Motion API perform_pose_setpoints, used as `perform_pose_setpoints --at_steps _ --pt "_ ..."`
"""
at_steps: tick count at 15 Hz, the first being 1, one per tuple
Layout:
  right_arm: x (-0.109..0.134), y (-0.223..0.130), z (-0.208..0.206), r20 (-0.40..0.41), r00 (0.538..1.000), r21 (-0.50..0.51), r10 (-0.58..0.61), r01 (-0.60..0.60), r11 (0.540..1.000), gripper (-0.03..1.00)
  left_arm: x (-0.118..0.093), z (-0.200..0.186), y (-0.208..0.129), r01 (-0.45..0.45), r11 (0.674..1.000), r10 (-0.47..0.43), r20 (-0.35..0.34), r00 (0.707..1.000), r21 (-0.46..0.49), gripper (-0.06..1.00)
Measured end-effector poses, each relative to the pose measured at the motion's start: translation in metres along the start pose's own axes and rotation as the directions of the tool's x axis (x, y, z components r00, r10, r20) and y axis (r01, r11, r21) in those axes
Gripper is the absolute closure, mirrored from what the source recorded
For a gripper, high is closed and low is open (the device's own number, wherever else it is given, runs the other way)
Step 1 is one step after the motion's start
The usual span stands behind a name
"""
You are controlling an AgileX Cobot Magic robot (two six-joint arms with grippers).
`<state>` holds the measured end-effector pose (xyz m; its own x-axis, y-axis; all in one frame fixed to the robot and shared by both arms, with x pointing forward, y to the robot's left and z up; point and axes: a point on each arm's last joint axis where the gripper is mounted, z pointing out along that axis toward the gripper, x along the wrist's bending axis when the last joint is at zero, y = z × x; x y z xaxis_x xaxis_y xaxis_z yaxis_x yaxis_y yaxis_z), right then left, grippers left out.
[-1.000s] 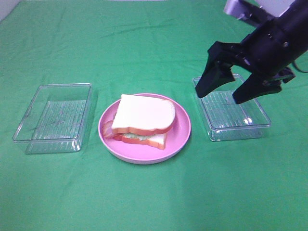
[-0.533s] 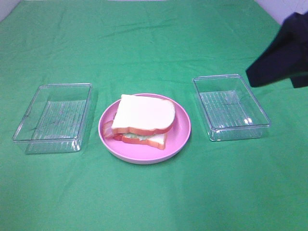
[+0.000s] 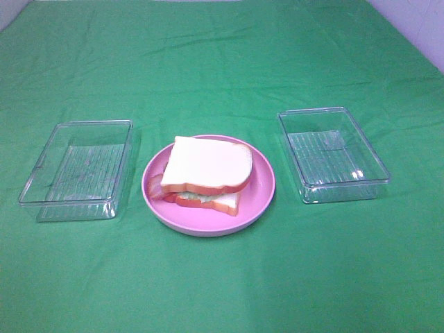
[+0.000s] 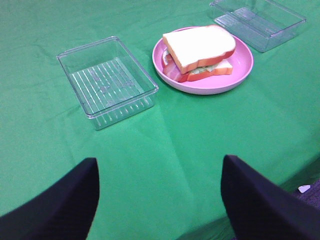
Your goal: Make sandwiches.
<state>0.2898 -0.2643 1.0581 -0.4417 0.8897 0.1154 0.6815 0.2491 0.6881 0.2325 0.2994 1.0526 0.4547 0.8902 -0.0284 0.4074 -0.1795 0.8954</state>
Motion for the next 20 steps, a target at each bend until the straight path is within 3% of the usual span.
perform_pose_setpoints --at_steps 5,11,20 --pt "-0.001 -0.019 -0.016 0.073 0.997 -0.115 -0.027 0.035 0.993 0.16 0.0 0.0 0.0 0.0 1.0 0.0 0.0 1.0 0.0 0.29" --pt "-0.007 -0.03 -0.023 0.161 0.987 -0.155 0.0 0.025 0.988 0.16 0.0 0.0 0.0 0.0 1.0 0.0 0.0 1.0 0.0 0.29" --pt "-0.007 -0.03 -0.023 0.159 0.987 -0.155 0.001 0.023 0.988 0.16 0.0 0.0 0.0 0.001 1.0 -0.001 -0.003 1.0 0.0 0.29"
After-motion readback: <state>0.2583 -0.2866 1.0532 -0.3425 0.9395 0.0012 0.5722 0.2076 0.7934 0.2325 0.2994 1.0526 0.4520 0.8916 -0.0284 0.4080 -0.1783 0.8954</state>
